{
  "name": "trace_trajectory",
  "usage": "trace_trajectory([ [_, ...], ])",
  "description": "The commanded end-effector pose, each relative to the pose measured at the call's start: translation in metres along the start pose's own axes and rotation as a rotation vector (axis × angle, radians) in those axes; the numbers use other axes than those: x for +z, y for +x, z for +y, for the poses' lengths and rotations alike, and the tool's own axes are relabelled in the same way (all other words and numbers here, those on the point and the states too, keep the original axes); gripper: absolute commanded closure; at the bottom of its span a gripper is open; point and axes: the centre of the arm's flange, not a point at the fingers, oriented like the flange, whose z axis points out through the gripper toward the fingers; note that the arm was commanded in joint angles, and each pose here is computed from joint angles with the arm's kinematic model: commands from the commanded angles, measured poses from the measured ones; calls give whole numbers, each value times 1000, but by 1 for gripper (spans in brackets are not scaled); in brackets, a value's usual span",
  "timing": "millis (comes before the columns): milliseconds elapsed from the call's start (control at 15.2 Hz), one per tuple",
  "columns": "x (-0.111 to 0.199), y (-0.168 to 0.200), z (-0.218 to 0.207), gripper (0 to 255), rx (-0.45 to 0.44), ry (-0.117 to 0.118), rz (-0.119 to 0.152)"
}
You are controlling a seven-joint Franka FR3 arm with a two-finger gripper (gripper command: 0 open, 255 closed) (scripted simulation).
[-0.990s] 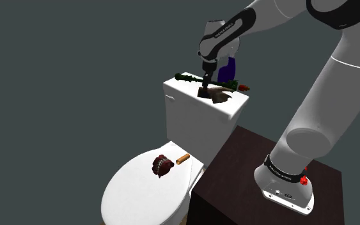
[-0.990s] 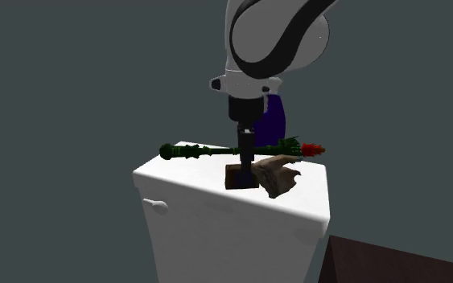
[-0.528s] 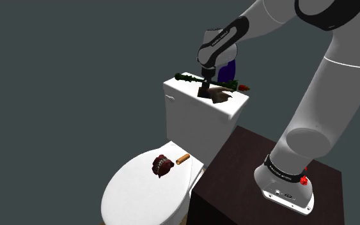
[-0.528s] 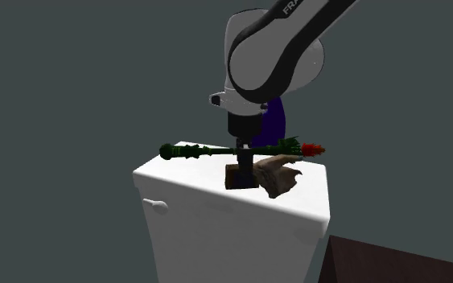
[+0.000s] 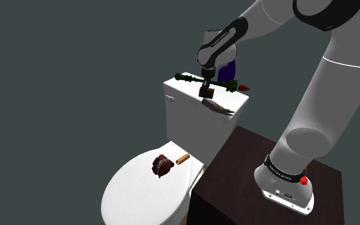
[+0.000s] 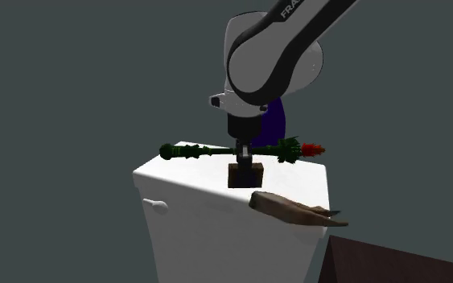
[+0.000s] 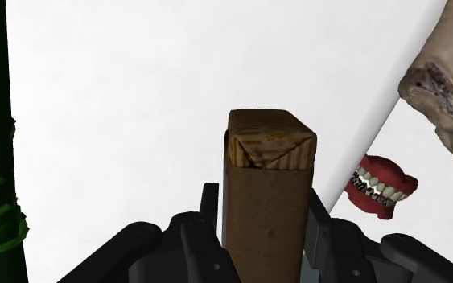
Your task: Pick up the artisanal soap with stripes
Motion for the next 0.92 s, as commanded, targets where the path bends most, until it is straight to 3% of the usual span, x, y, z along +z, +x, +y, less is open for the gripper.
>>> trace_trajectory([
  [0,3,0,-1,255,0,2,-4],
  [858,-56,-2,2,255,0,2,-4],
])
